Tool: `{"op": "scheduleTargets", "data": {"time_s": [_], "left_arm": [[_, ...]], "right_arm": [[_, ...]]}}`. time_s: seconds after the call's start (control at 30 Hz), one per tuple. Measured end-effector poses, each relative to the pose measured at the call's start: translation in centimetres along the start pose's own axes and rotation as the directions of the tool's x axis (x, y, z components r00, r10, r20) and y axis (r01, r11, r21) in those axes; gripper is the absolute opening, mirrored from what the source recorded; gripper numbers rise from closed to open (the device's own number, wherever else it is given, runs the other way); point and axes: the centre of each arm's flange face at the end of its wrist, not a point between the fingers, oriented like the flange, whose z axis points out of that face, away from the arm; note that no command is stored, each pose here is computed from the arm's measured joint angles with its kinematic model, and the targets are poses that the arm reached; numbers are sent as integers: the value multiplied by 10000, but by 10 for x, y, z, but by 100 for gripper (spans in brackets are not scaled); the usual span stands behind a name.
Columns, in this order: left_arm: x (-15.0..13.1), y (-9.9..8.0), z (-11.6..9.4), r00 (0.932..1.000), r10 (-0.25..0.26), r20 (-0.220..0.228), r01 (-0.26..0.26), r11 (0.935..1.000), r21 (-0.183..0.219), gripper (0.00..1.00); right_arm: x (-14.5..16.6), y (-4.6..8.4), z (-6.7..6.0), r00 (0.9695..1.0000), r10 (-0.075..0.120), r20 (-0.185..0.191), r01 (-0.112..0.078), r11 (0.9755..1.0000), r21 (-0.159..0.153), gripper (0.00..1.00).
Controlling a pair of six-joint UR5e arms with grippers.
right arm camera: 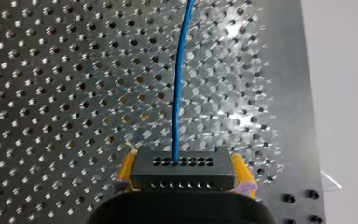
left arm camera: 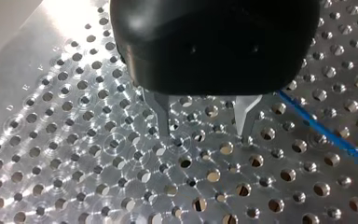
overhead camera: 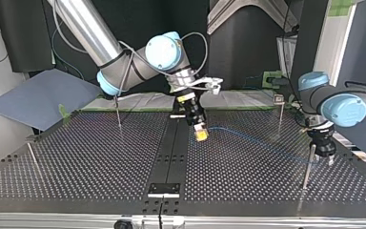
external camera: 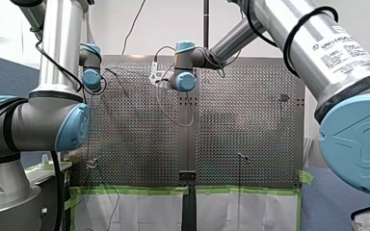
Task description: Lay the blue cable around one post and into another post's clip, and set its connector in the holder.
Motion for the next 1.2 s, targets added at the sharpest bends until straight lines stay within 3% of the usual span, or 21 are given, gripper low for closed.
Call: {"op": "scheduleTargets", "data": {"time_s": [0.17, 0.27, 0.73, 0.87, 1.07, 1.2], "left_arm": [[2, 0, -2, 10000, 60, 36, -59, 9999, -122, 95], [4, -1, -3, 10000, 50, 1, -50, 9999, -124, 100], [8, -6, -4, 9999, -97, -109, 100, 9996, 275, 100], [12, -2, -6, 9997, -155, -167, 158, 9997, 162, 100], [15, 3, -8, 9997, -248, -46, 247, 9997, -81, 100], [15, 4, -8, 9996, -269, -27, 269, 9996, -95, 100]], "right_arm": [[-13, 10, -5, 9997, -26, 231, 32, 9996, -264, 0], [-23, 18, -9, 9992, -50, 405, 67, 9991, -423, 0], [-62, 55, -29, 9950, -115, 995, 224, 9938, -1089, 0], [-73, 64, -36, 9930, -126, 1178, 272, 9920, -1229, 0], [-89, 82, -47, 9913, -133, 1313, 340, 9870, -1569, 0], [-99, 98, -53, 9917, -53, 1284, 299, 9813, -1901, 0]]}}
